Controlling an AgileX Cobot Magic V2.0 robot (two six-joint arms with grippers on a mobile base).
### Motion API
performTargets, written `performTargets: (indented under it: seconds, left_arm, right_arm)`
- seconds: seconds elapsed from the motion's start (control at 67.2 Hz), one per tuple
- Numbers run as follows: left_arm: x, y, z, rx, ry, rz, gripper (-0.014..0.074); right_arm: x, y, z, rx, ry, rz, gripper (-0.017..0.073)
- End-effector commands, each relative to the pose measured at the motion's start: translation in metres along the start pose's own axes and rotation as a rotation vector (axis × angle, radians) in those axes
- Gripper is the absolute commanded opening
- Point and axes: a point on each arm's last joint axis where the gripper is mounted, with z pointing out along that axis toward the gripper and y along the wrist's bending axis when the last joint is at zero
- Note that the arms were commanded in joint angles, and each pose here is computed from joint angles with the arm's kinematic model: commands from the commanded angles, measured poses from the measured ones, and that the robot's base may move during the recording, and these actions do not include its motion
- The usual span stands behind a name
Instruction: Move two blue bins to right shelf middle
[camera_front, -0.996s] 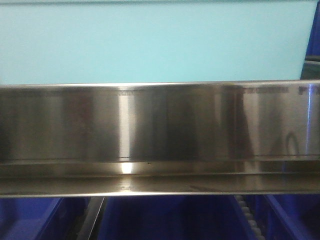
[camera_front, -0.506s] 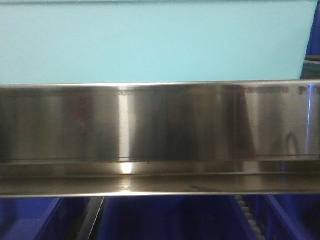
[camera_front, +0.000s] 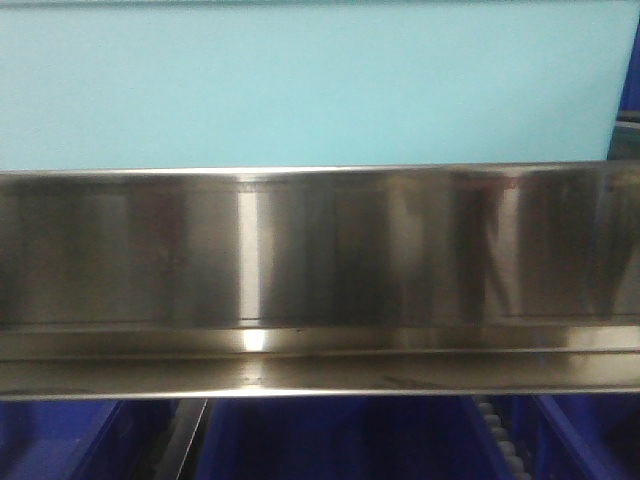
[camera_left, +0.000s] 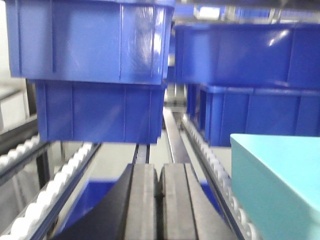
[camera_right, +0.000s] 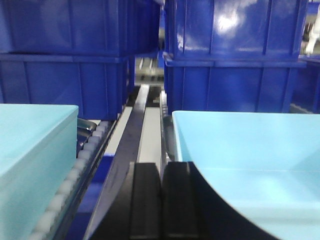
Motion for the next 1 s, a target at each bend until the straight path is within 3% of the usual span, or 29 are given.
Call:
performTargets:
  seconds: [0.0,0.178,0.446,0.58,0.64,0.744,0.803,0.892,0.982]
  left_arm:
    - [-0.023,0.000,0.013,-0.007,0.096,-0.004,-0.0111]
    - [-0.053,-0.001,0.053,-0.026,0.322,0.001,-0.0111]
    - [-0.067,-0.003,0.097,-0.018,0.303,0.004,-0.0111]
    - [-0.064,-0.009,0.122,0.019,0.390,-0.071,-0.0111]
    - [-0.062,-0.014,0.136,0.039,0.483,-0.067,-0.0111]
    - [-0.067,-0.030,0.162,0.099,0.522,-0.031,-0.0111]
    - [-0.069,-0.041,0.176,0.110,0.556,-0.028,-0.0111]
    - [-0.070,-0.053,0.192,0.063,0.614,-0.013,-0.0111]
    - [-0.075,-0.066,0.204,0.002,0.673,0.014,-0.0111]
  right_arm:
    - [-0.021,0.000,0.014,0.001,0.046,0.000,-0.0167]
    - [-0.050,0.000,0.053,0.002,0.226,0.000,-0.0167]
    - [-0.067,0.000,0.090,0.002,0.224,0.003,-0.0167]
    - [-0.065,0.004,0.113,-0.020,0.371,0.017,-0.0167]
    - [-0.066,0.009,0.124,-0.045,0.470,0.005,-0.0158]
    - [-0.077,0.024,0.149,-0.097,0.580,-0.025,-0.0141]
    - [-0.083,0.030,0.160,-0.057,0.615,-0.021,-0.0141]
    - [-0.088,0.039,0.176,0.041,0.652,-0.062,-0.0141]
    - [-0.094,0.056,0.185,0.021,0.685,-0.064,-0.0141]
